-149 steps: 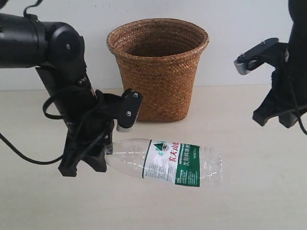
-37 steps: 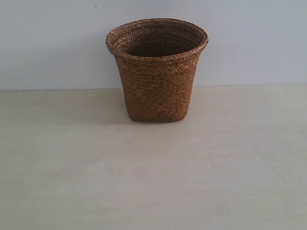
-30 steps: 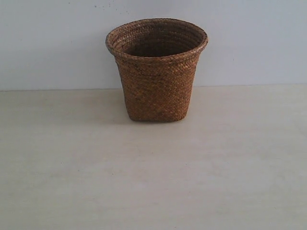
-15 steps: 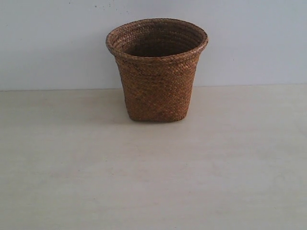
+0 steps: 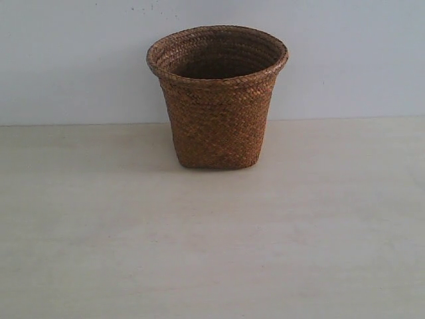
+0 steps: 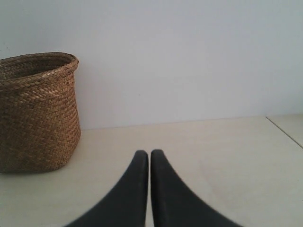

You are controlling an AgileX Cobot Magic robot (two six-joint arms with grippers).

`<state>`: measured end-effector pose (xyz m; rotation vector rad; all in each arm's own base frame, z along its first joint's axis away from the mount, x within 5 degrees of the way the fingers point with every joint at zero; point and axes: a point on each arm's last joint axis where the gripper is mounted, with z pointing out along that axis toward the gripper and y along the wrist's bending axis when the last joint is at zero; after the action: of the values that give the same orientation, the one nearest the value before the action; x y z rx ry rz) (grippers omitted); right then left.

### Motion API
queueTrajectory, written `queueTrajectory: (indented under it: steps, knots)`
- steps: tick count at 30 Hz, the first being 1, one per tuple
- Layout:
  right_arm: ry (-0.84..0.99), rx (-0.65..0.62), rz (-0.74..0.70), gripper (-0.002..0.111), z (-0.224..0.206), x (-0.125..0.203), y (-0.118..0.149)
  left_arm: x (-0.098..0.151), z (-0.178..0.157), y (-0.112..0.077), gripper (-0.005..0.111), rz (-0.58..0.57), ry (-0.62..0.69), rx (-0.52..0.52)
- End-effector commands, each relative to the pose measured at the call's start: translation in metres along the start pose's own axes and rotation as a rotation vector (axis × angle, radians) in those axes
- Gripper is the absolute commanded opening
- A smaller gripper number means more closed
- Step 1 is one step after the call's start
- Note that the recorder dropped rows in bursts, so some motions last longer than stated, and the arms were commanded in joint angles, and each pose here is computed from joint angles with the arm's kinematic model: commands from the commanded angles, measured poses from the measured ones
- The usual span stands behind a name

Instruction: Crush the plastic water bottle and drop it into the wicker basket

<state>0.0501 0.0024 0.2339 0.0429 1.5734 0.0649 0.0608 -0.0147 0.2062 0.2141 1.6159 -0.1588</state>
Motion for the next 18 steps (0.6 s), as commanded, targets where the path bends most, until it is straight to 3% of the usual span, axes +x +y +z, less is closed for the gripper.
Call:
queueTrajectory:
  steps: [1, 9, 18]
  knots:
    - [-0.001, 0.003, -0.005, 0.0, 0.0, 0.001, 0.0, 0.009, -0.006, 0.003, 0.004, -0.081, 0.021, -0.059]
    - [-0.001, 0.003, -0.005, 0.0, 0.0, 0.001, 0.0, 0.019, -0.007, 0.005, 0.004, -0.084, 0.139, -0.1]
    - [-0.001, 0.003, -0.005, 0.0, 0.0, 0.001, 0.0, 0.019, -0.007, 0.005, 0.004, -0.066, 0.133, -0.098]
